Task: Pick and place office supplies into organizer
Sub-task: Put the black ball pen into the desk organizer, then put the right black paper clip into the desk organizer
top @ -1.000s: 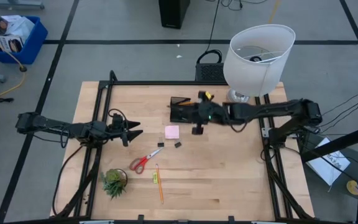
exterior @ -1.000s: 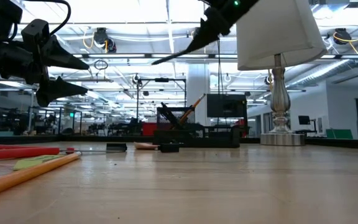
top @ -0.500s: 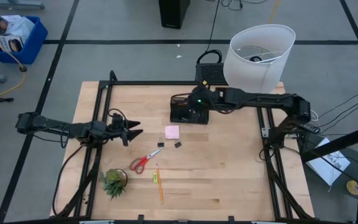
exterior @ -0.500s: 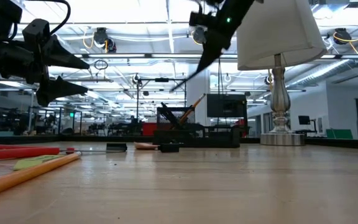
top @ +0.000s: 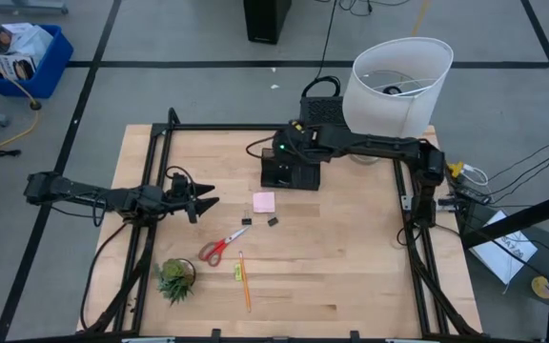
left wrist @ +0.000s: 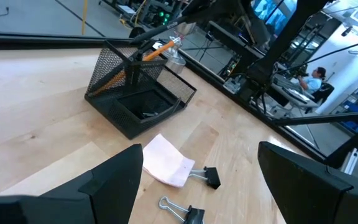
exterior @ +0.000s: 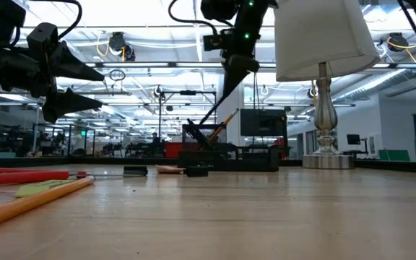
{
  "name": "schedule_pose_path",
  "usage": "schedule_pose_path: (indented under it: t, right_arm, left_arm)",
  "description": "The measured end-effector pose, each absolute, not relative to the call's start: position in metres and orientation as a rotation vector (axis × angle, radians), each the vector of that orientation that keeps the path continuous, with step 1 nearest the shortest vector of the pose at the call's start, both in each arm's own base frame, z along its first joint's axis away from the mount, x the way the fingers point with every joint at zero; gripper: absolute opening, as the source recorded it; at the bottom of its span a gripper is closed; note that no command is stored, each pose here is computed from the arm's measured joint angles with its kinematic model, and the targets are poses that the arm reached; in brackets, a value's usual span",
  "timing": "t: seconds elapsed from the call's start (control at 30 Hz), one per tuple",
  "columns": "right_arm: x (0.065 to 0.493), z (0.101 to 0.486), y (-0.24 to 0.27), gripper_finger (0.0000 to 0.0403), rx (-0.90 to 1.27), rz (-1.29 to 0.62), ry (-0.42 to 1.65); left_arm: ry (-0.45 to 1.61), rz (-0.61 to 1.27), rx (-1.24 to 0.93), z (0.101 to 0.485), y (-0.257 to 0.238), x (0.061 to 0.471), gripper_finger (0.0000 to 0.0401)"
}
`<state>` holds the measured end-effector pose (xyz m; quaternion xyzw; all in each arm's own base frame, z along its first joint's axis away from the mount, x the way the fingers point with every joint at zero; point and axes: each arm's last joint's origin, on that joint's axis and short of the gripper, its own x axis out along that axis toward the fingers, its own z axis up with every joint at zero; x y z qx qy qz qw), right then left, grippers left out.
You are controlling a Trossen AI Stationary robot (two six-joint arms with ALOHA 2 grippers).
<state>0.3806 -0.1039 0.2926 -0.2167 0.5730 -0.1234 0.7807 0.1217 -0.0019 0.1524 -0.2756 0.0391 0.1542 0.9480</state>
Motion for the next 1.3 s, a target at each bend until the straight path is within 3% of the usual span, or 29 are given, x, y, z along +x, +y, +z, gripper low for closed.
schedule_pose_path:
  t: [0.3, 0.5, 0.9, 1.1, 1.3]
  right_arm:
    - [0.386, 0.297, -0.105, 0.0029, -0.466, -0.179, 1.223]
    - [0.387, 0.297, -0.107, 0.0067, -0.460, -0.192, 1.210]
    - [0.394, 0.301, -0.108, 0.0098, -0.529, -0.210, 1.145]
    - [0.396, 0.300, -0.094, 0.0095, -0.408, -0.243, 1.131]
    - [0.405, 0.278, -0.063, 0.0091, -0.215, -0.070, 1.046]
  left_arm:
    - [0.080, 0.313, -0.558, 0.152, -0.002, 0.122, 0.0324]
    - [0.080, 0.313, -0.559, 0.152, -0.002, 0.122, 0.0324]
    - [0.079, 0.313, -0.563, 0.152, -0.002, 0.122, 0.0324]
    - [0.081, 0.312, -0.561, 0.152, -0.002, 0.122, 0.0324]
    - [0.087, 0.310, -0.560, 0.152, -0.002, 0.122, 0.0324]
